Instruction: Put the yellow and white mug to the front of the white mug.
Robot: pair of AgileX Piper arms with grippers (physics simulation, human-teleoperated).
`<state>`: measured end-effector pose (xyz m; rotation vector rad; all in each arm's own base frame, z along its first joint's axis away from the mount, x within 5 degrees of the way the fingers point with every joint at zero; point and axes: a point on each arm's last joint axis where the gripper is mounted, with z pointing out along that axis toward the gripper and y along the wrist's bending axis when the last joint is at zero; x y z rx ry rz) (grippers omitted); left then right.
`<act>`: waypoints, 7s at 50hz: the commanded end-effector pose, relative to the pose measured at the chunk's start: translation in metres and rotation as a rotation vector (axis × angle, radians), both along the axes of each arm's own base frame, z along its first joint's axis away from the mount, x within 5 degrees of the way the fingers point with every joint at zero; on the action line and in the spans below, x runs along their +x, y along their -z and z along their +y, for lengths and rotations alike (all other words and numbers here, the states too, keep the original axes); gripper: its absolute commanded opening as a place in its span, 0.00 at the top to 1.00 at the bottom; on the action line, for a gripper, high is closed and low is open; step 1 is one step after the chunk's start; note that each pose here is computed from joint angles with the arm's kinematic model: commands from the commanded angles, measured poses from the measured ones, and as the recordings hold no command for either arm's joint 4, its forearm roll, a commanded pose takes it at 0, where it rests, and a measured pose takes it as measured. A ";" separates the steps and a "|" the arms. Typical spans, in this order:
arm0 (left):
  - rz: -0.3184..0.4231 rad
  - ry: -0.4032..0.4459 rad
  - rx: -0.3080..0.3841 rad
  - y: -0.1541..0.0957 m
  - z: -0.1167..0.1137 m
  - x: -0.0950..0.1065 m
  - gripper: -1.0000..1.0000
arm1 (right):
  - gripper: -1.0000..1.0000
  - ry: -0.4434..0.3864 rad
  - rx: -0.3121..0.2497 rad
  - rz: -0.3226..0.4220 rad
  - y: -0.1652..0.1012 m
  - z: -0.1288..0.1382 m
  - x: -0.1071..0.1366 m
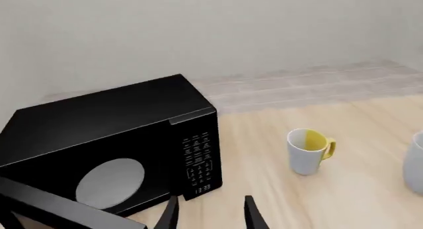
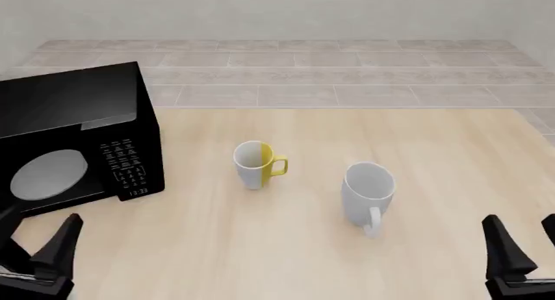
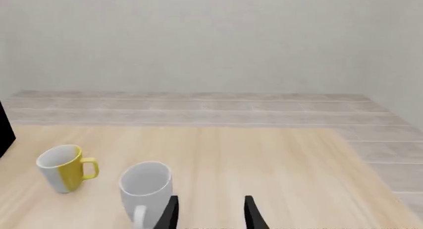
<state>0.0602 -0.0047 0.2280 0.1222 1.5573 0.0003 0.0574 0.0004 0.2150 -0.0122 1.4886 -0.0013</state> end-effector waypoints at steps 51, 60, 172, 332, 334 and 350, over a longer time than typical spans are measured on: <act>0.103 0.128 0.137 -0.022 -0.009 0.008 0.00 | 0.00 -0.320 -0.328 0.332 -0.101 0.066 0.155; 0.103 0.128 0.137 -0.022 -0.009 0.008 0.00 | 0.00 -0.358 -0.388 0.421 -0.098 0.083 0.190; 0.103 0.128 0.137 -0.022 -0.009 0.008 0.00 | 0.00 -0.717 -0.737 0.830 0.062 0.248 0.323; 0.103 0.128 0.137 -0.022 -0.009 0.008 0.00 | 1.00 -0.291 -0.537 0.761 -0.039 0.051 0.286; 0.103 0.128 0.137 -0.022 -0.009 0.008 0.00 | 1.00 -0.278 -0.535 0.766 -0.036 0.045 0.287; 0.103 0.128 0.137 -0.022 -0.009 0.008 0.00 | 1.00 -0.211 -0.526 0.818 -0.010 0.014 0.301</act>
